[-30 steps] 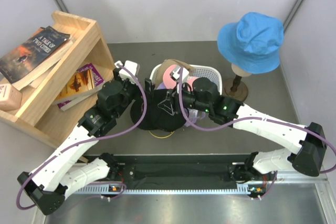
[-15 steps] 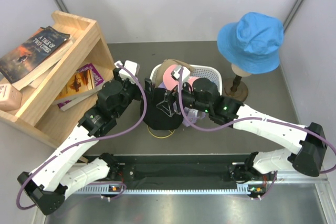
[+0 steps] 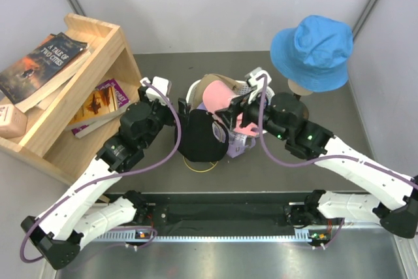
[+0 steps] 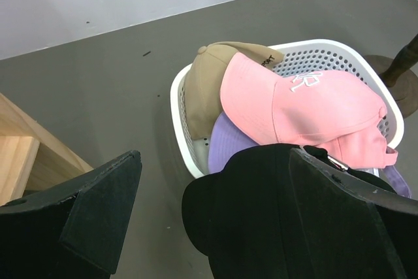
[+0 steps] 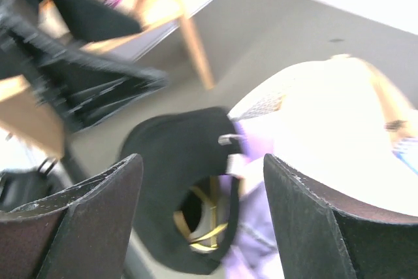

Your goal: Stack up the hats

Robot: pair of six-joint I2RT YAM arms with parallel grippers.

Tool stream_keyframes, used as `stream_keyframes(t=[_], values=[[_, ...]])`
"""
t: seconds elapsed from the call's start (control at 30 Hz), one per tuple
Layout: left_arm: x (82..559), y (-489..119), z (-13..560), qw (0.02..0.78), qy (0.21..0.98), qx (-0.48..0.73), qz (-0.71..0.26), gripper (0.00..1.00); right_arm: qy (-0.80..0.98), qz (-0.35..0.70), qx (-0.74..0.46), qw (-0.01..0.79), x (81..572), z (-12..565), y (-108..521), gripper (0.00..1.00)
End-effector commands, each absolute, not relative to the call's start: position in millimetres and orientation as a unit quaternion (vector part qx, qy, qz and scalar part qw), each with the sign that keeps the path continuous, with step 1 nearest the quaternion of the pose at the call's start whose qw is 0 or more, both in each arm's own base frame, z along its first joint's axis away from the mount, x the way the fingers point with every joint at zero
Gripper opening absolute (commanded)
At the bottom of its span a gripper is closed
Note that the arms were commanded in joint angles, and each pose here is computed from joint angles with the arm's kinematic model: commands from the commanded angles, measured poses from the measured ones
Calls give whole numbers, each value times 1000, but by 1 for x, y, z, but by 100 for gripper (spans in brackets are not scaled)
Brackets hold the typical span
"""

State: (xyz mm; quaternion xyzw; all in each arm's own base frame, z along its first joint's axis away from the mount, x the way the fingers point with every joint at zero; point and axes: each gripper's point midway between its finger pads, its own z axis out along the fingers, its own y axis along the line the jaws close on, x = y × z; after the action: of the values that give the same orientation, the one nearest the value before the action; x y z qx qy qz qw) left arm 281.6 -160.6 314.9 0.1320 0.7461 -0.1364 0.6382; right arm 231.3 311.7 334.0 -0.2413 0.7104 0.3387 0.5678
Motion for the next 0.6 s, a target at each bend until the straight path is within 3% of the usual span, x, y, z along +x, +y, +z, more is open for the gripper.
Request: stream_keyframes(t=[0.0,0.23,0.57], values=[[283,-156,335,667,722,117,-139,99,733,298,-191,581,259,324,276,74],[284,-161,332,662,725,125,-145,99,769,260,-170,558,286,280,256,73],[282,-173,328,649,727,151,-163,99,731,374,-196,536,242,283,272,66]])
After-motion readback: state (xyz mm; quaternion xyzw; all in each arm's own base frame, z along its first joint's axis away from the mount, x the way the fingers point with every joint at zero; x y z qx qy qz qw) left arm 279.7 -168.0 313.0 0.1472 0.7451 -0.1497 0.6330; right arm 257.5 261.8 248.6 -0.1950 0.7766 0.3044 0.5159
